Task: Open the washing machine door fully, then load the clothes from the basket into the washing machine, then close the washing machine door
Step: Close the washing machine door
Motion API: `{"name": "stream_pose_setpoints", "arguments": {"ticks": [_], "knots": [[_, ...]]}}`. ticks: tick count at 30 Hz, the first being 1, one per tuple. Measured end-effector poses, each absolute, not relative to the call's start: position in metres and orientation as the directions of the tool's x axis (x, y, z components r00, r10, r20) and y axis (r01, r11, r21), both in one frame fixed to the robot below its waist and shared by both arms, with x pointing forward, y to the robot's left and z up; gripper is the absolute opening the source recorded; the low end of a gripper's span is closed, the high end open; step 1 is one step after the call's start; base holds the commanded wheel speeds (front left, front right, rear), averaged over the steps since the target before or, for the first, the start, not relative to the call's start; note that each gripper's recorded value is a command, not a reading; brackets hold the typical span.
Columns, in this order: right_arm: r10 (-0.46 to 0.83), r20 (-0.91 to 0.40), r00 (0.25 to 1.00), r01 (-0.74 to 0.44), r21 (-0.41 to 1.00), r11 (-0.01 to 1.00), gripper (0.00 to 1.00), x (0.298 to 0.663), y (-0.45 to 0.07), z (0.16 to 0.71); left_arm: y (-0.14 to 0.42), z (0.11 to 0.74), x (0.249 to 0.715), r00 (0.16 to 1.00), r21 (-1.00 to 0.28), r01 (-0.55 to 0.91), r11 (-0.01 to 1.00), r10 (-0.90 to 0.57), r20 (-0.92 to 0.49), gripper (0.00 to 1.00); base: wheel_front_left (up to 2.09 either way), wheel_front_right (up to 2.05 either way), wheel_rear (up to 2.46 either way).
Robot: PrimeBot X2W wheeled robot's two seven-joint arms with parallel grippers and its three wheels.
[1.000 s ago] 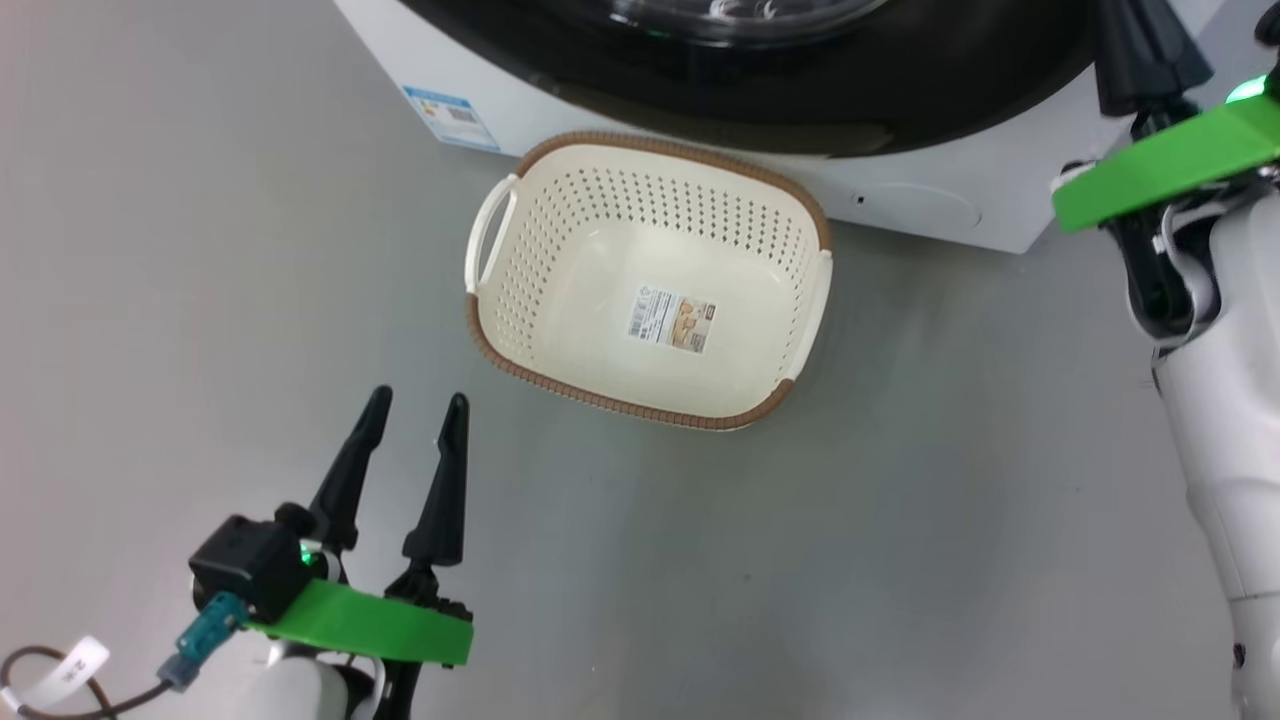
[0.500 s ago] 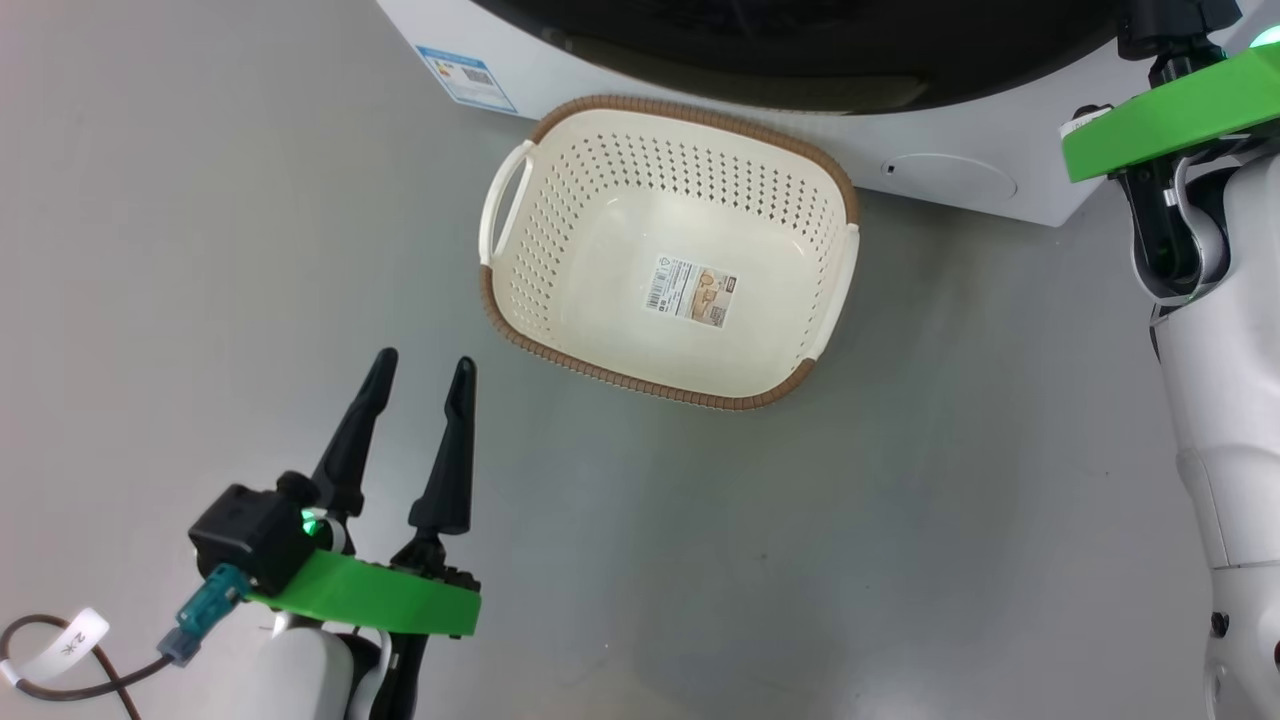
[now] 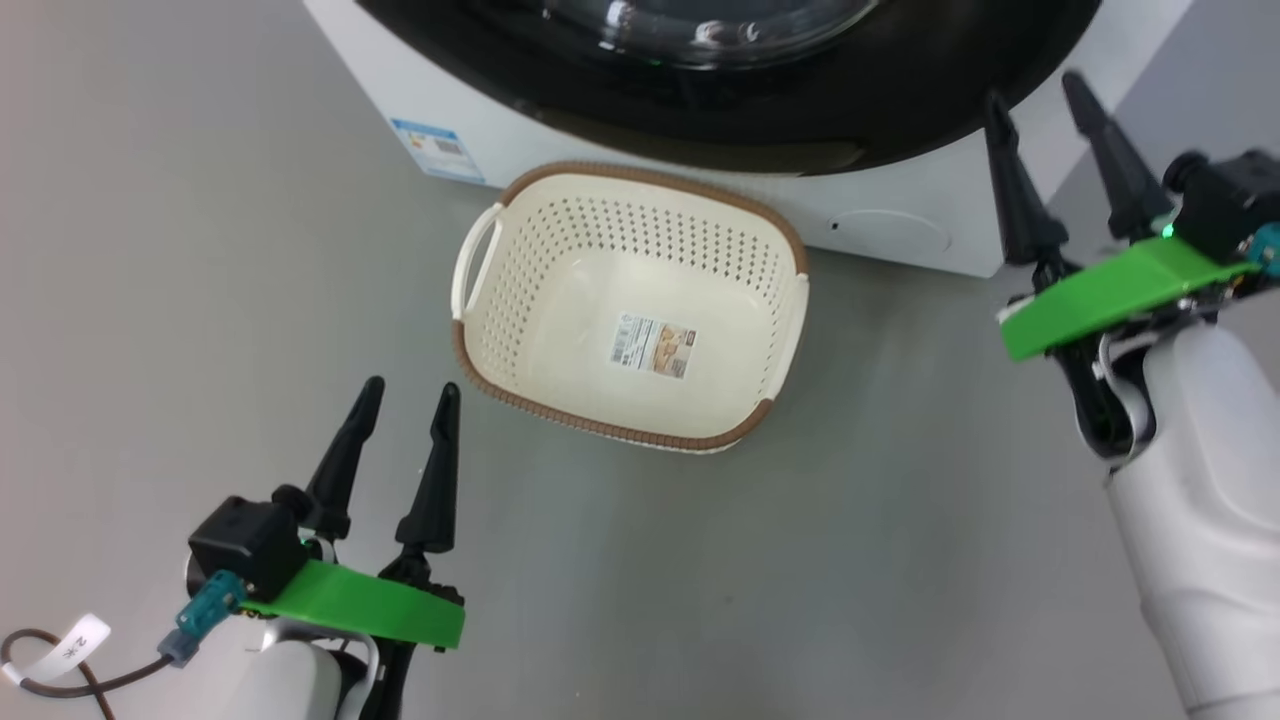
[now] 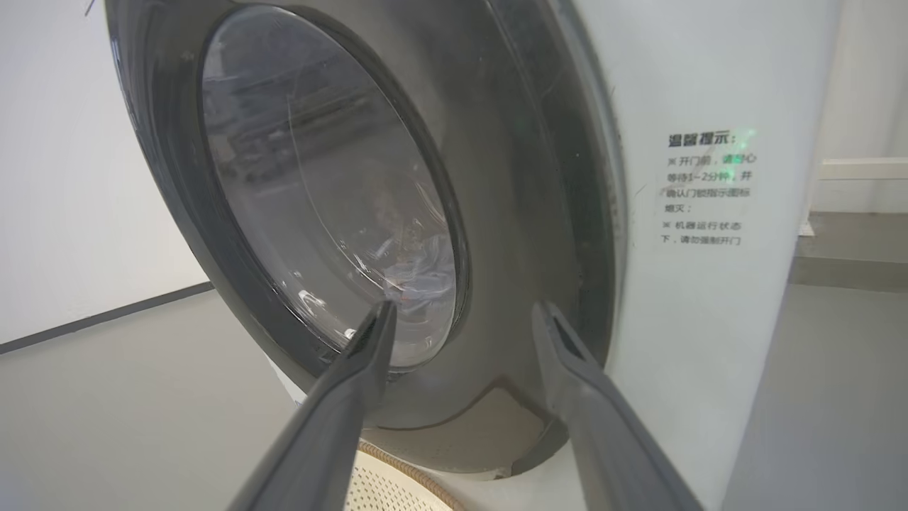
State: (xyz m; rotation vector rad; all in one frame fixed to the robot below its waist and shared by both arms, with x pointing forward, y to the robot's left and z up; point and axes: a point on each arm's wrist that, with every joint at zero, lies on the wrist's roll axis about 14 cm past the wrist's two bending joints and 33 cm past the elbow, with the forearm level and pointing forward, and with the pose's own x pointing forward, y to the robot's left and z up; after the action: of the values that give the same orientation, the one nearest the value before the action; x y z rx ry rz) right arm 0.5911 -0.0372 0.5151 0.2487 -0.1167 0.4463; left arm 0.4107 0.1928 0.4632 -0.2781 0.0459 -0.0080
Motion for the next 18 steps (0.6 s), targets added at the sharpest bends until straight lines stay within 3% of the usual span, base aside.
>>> {"name": "stream_pose_setpoints", "arguments": {"ticks": [18], "knots": [[0.278, -0.01, 0.96, -0.272, 0.177, 0.946, 1.0, 0.504, -0.123, 0.472, 0.192, 0.455, 0.395, 0.996, -0.259, 0.026, 0.965, -0.048, -0.078, 1.0, 0.0, 0.0, 0.0]]}}
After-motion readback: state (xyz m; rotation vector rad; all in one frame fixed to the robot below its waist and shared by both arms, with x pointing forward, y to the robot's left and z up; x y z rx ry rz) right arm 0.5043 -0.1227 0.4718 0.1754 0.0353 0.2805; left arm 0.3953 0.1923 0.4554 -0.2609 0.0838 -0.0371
